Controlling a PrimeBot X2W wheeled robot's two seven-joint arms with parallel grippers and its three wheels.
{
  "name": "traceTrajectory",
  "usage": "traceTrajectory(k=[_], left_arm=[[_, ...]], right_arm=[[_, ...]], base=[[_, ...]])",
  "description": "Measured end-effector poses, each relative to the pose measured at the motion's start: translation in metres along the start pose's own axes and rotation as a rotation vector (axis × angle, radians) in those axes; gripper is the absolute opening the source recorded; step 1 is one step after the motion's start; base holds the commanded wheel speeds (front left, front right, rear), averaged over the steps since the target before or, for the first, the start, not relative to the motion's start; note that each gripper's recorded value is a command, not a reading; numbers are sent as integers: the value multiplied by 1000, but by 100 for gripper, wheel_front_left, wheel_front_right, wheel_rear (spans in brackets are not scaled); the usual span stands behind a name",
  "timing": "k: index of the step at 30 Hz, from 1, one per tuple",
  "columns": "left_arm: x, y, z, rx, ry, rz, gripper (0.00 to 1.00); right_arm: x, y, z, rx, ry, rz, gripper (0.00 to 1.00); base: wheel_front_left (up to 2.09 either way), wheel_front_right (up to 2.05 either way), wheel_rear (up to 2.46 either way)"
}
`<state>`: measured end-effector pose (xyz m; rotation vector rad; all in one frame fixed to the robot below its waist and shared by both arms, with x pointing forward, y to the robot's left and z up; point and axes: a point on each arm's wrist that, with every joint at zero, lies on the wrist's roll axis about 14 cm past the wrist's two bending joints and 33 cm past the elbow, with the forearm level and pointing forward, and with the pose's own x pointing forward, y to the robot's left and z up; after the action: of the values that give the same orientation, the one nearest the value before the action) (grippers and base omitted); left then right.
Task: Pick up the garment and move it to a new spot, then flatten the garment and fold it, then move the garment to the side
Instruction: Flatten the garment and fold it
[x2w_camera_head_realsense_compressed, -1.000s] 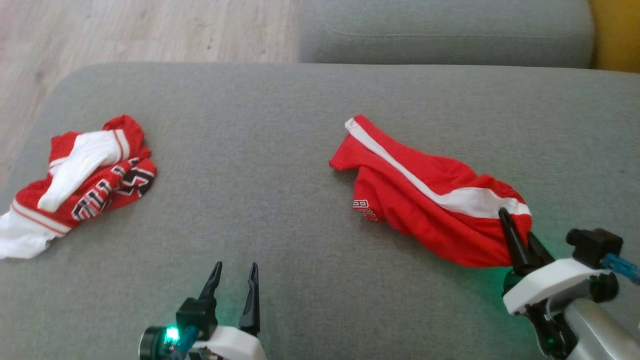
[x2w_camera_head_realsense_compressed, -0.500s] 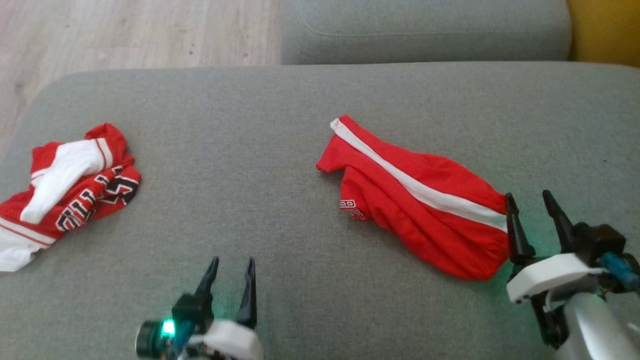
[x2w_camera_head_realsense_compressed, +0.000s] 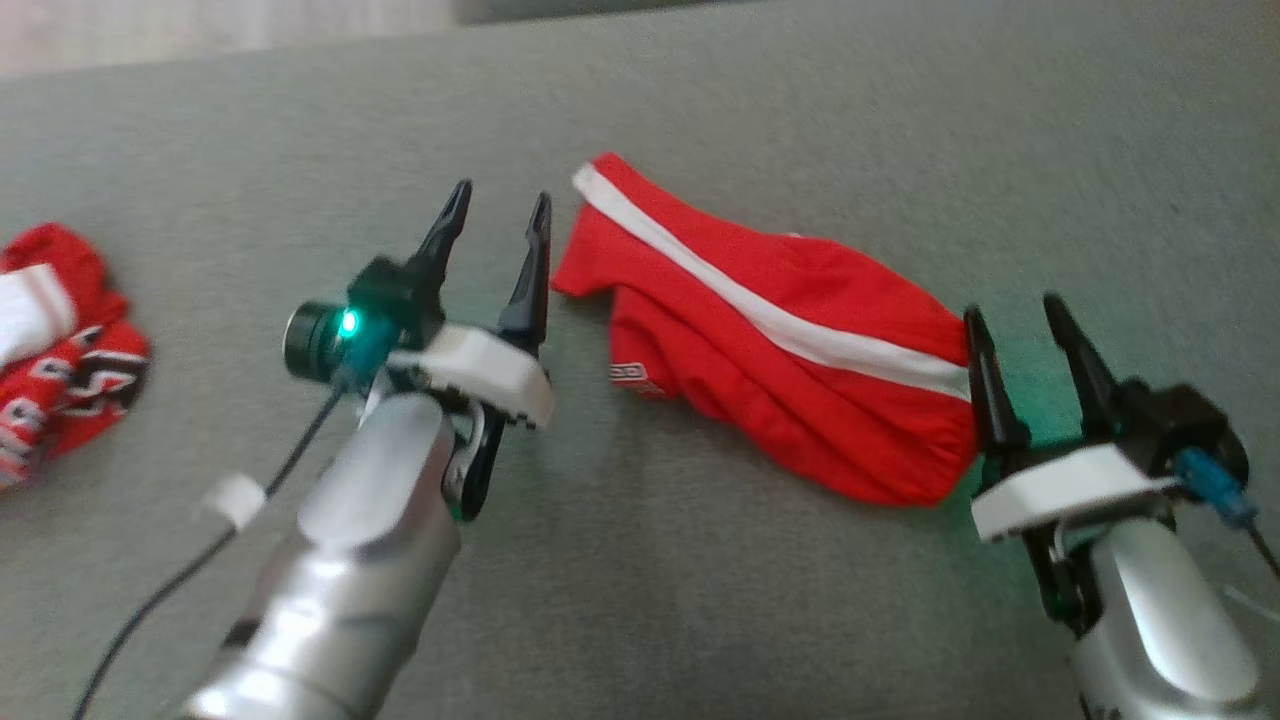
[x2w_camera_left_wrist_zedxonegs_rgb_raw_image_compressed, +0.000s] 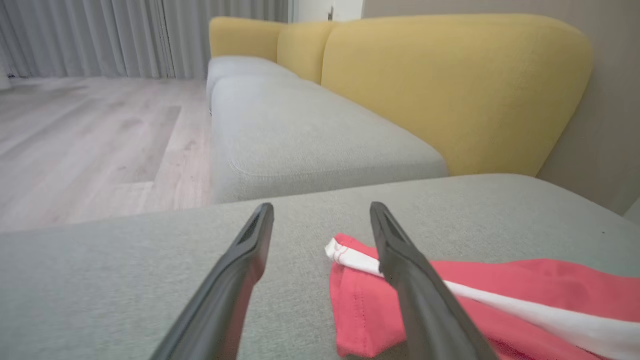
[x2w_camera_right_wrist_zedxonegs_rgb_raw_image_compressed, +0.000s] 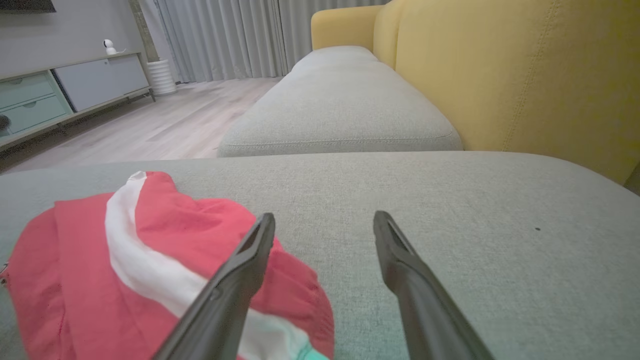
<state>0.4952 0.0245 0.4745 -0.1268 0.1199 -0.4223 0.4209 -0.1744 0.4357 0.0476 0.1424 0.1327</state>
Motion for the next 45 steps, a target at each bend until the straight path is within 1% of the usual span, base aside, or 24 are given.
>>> traceTrajectory(k=[2, 6, 10, 13, 15, 19, 23, 24, 25, 26, 27, 30, 33, 40, 43, 45], left_arm=[[14, -8, -13, -47, 57, -28, 100], [38, -23, -38, -52, 184, -77, 100], [53, -31, -56, -84, 274, -92, 100], [51, -33, -78, -78, 365, -99, 100], [46, -29, -91, -63, 412, -77, 100], [41, -23, -97, -49, 433, -47, 100], [32, -23, -102, -69, 458, -47, 100], [29, -25, -103, -74, 467, -60, 73], [26, -27, -105, -77, 474, -68, 50], [23, -29, -106, -86, 487, -78, 22], [21, -32, -107, -95, 494, -89, 0], [16, -37, -107, -99, 511, -109, 0], [12, -36, -105, -102, 497, -100, 0], [-6, -6, -86, -80, 349, 44, 0], [-26, 5, -84, -78, 333, 107, 0], [-43, 15, -87, -98, 335, 166, 0]], right_arm=[[3, -5, 3, 0, -8, -9, 100], [1, -14, -2, -4, 3, -30, 100], [-3, -22, -8, -2, 21, -52, 100], [-3, -27, -9, -5, 24, -65, 100], [0, -28, -7, -6, 17, -65, 100], [2, -26, -6, -4, 13, -60, 100], [6, -21, -5, 1, 7, -47, 100], [7, -20, -4, 2, 5, -42, 100], [8, -18, -3, 3, 3, -38, 100], [9, -17, -3, 3, 1, -34, 100], [9, -15, -2, 7, -2, -30, 100], [11, -12, 0, 8, -8, -19, 100], [12, -9, 4, 11, -18, -11, 100], [12, -3, 21, 13, -64, 2, 100], [8, 6, 25, 19, -74, 21, 100], [2, 12, 21, 28, -64, 31, 100]], base=[[0, 0, 0], [0, 0, 0], [0, 0, 0], [0, 0, 0], [0, 0, 0], [0, 0, 0], [0, 0, 0], [0, 0, 0], [0, 0, 0], [0, 0, 0], [0, 0, 0], [0, 0, 0], [0, 0, 0], [0, 0, 0], [0, 0, 0], [0, 0, 0]])
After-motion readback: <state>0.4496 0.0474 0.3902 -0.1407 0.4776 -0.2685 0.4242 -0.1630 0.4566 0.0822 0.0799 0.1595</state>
